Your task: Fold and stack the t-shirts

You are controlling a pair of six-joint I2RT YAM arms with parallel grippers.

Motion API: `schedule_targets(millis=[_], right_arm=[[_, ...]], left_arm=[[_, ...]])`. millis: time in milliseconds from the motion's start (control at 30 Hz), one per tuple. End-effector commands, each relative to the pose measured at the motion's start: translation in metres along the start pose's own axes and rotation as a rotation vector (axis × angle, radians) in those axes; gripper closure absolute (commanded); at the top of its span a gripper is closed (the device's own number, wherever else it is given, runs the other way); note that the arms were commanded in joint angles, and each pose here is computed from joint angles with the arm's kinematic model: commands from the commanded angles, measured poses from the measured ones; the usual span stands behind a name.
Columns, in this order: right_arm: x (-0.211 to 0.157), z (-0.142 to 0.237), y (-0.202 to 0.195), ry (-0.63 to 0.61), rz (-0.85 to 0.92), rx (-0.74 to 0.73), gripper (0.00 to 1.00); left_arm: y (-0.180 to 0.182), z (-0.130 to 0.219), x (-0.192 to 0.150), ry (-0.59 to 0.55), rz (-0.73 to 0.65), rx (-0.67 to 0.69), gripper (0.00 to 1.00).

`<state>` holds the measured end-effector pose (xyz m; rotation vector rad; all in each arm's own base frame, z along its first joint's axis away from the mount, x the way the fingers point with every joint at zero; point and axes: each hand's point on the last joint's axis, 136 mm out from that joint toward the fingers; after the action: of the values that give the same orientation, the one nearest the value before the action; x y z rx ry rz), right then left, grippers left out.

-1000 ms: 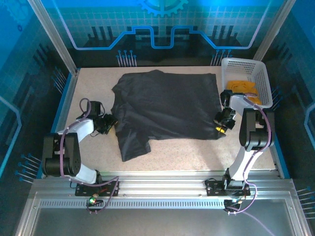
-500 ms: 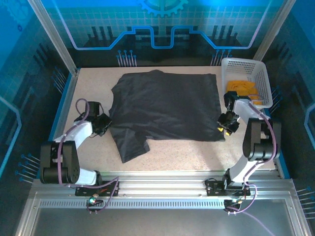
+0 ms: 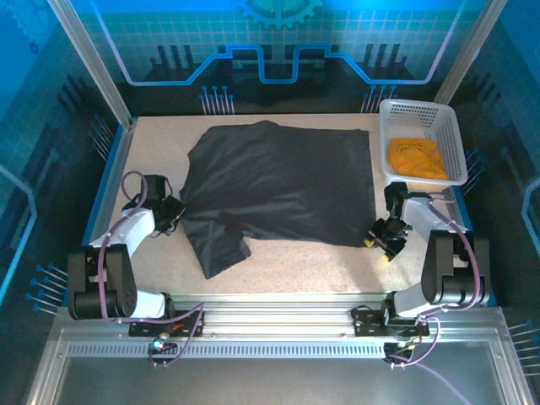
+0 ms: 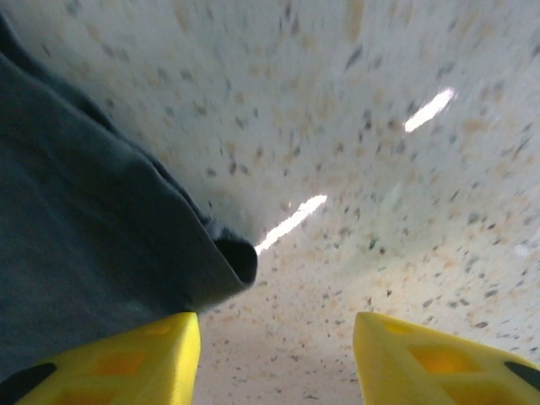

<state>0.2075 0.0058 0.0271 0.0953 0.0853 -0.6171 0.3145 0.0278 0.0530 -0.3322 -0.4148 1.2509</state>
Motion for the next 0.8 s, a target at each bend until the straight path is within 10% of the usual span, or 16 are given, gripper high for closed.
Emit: schedule_targets(millis=[0,467,767], right_arm=[[0.000,0.000,0.015,-0.013,-0.035,0.084,0.47],[0.014,-0.021,0.019,0.027,-0.051,0.082,0.55],[0.064,0.029,0.068,-0.170,0.136,0.144,1.00]], left_arm=[[0.005,0.002,-0.001,0.011,0.022,0.006,1.00],[-0.005,0.005,-0.007,0.031,0.023,-0.028,1.00],[-0.047,0.029,-0.008,0.059,0.076,-0.181,1.00]])
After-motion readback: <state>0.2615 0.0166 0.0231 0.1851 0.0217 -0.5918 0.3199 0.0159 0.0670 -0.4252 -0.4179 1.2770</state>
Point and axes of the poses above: each hand's point on the last joint's axis, 136 mm out from that joint toward the fingers, its own z axis back along the fingers, its own y axis along the line the jaws close on, x = y × z, and after that the axes turned 14 degrees about z, right-handed
